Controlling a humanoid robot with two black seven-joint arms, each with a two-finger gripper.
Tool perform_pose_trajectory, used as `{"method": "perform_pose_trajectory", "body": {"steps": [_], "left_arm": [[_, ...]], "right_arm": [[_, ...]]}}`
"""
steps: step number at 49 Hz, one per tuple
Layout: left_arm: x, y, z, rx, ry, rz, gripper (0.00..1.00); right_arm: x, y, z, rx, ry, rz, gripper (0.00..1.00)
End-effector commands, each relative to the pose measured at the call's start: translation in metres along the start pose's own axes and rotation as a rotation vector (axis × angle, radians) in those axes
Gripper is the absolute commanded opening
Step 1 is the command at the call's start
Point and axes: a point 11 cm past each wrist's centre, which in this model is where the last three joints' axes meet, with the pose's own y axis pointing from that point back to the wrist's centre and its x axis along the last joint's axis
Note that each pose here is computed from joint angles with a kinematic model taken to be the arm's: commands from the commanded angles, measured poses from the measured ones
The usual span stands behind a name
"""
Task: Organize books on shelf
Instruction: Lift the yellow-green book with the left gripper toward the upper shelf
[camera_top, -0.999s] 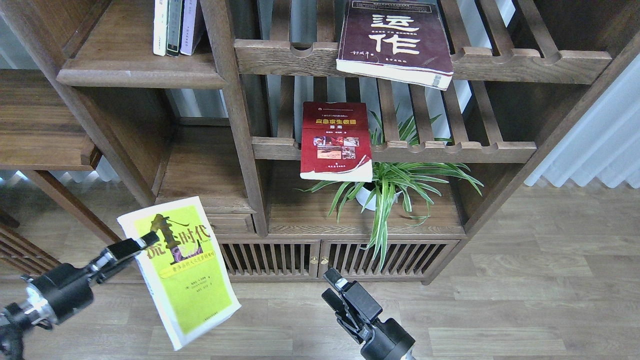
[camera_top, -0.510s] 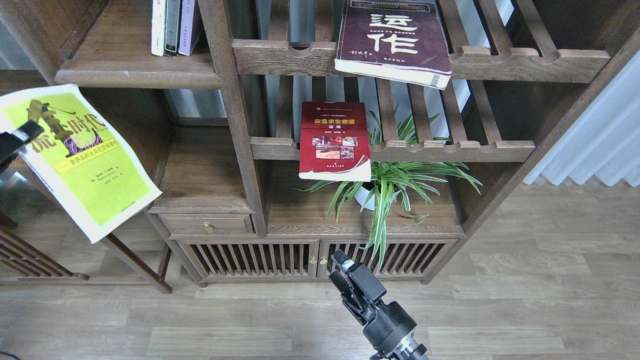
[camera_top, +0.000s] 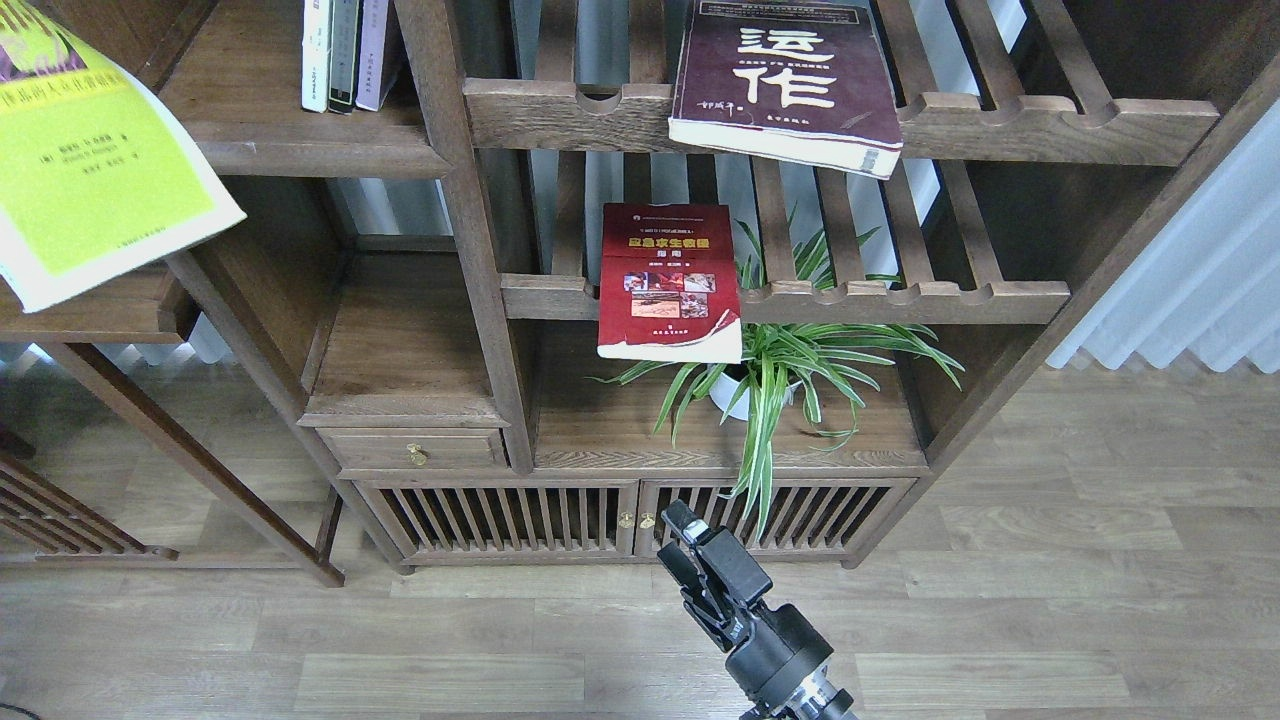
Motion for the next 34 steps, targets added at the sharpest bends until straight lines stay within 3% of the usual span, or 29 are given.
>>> {"method": "perform_pose_trajectory", "body": {"steps": [1, 16, 34], "left_arm": [[-0.009, -0.007, 0.01, -0.005, -0.033, -0.029, 0.05], [-0.039, -0.025, 0.044, -0.081, -0.088, -0.119, 0.05], [-0.049, -0.022, 0.076, -0.083, -0.171, -0.117, 0.06]], "right_arm": [[0.0, 0.0, 0.003, -0.01, 0.001, 0.001, 0.97], [0.002, 0.002, 0.006, -0.017, -0.003, 0.006, 0.97], [0.001, 0.001, 0.006, -0.021, -0.002, 0.005, 0.97]]}}
